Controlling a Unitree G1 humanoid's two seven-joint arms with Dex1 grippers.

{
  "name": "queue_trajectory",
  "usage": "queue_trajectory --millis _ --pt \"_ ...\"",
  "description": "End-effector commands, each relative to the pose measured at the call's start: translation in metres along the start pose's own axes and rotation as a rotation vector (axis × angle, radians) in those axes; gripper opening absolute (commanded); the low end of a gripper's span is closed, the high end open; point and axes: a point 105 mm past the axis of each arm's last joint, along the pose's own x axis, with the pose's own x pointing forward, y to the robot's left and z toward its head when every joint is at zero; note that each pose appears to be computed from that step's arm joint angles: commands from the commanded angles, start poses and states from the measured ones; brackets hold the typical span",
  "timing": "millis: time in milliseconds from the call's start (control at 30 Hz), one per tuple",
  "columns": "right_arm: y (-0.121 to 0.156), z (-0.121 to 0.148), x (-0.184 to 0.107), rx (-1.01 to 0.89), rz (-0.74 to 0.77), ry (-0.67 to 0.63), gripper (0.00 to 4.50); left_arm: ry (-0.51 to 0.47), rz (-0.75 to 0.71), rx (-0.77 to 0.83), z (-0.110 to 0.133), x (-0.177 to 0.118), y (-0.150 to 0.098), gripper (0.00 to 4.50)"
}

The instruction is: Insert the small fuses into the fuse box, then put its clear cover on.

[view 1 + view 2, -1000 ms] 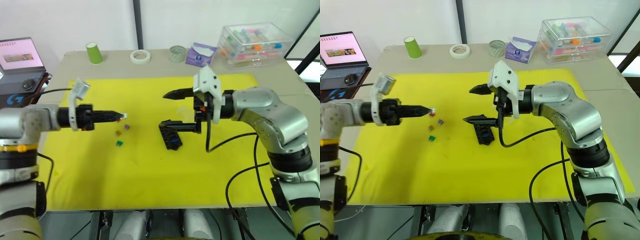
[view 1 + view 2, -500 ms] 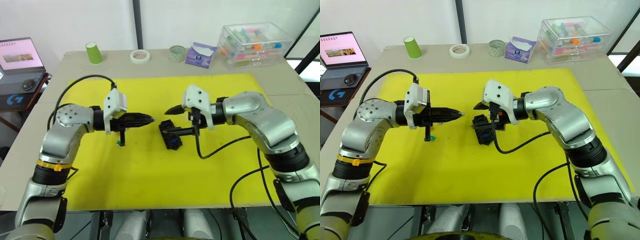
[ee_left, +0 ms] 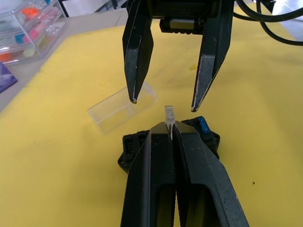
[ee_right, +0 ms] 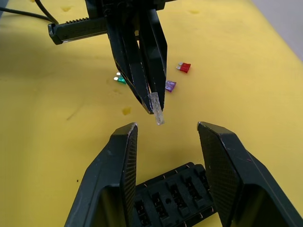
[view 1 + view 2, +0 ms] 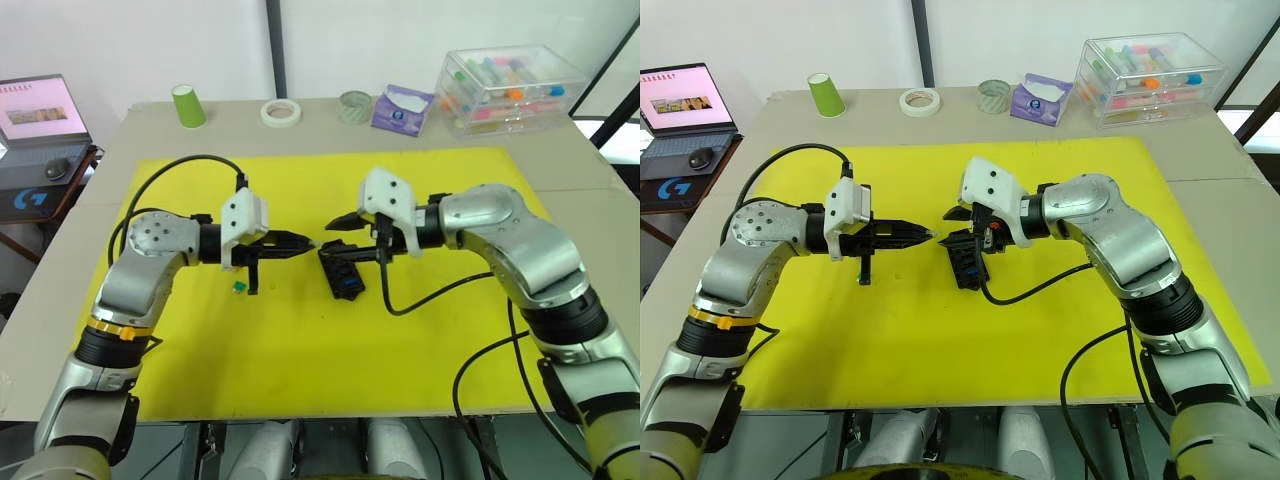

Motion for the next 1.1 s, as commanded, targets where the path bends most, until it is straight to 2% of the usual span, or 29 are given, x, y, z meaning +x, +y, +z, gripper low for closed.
queue_trajectory --millis 33,133,233,367,800,900,1033,1100 --pt "-0.002 0.016 -0.002 -0.062 -0.011 -0.03 2.07 -0.009 -0.005 0.049 0.009 0.0 0.002 0.0" --pt "-0.002 0.016 -0.001 -0.063 -0.008 -0.032 2.07 -0.009 -0.005 0.051 0.01 0.0 0.002 0.0" --pt "-0.004 0.015 0.0 -0.061 -0.014 -0.032 1.56 -0.01 -0.003 0.052 0.01 0.0 0.001 0.0" --pt "-0.005 0.014 0.001 -0.061 -0.014 -0.031 0.15 -0.009 -0.005 0.059 0.01 0.0 0.001 0.0" --pt "-0.002 0.012 0.001 -0.061 0.011 -0.027 0.06 -0.017 0.0 0.077 0.012 0.0 0.003 0.0" --pt "-0.002 0.012 -0.001 -0.061 0.013 -0.027 0.0 -0.035 -0.013 0.023 0.011 -0.002 -0.001 0.61" --pt "-0.003 0.011 -0.007 -0.063 0.015 -0.014 0.0 -0.036 0.001 0.021 0.008 -0.005 -0.004 2.07" --pt "-0.007 -0.001 -0.018 -0.077 0.021 0.053 0.0 -0.047 0.051 -0.005 0.005 -0.005 -0.007 2.74"
